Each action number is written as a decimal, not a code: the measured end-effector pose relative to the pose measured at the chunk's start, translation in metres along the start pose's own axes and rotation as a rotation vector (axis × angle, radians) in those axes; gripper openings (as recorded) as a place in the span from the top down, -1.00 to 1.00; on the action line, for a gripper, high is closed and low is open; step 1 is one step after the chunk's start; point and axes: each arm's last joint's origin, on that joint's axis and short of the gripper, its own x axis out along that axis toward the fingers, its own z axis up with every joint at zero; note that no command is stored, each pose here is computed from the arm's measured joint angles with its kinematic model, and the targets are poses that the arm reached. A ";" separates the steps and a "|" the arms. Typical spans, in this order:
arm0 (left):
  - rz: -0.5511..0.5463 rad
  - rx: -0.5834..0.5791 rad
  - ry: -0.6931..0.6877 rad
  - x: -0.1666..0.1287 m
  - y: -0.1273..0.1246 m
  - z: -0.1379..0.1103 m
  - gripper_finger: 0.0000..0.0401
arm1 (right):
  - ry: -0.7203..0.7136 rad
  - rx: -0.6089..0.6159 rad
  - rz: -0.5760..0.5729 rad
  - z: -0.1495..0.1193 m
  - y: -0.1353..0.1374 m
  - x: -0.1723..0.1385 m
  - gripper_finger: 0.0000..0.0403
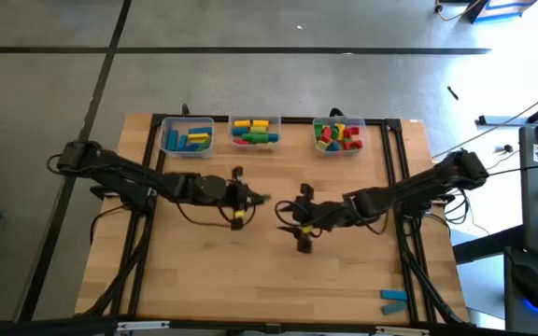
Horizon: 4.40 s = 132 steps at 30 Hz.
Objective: Sort blocks by size
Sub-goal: Put the green rectangular block into the left transparent bin, then put the light blue rectangular block into the left transparent bin
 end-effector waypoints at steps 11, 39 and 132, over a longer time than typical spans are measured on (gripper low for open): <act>0.582 -0.142 0.243 -0.050 0.047 -0.010 0.71 | 0.284 0.164 0.003 -0.016 0.003 -0.032 -0.31; 1.090 -0.621 0.748 -0.090 0.204 -0.100 0.68 | 0.434 0.205 -0.063 -0.071 0.011 -0.031 -0.31; 0.260 -0.229 0.076 -0.055 0.020 0.012 0.10 | 1.336 0.464 -0.223 -0.217 0.144 -0.125 0.17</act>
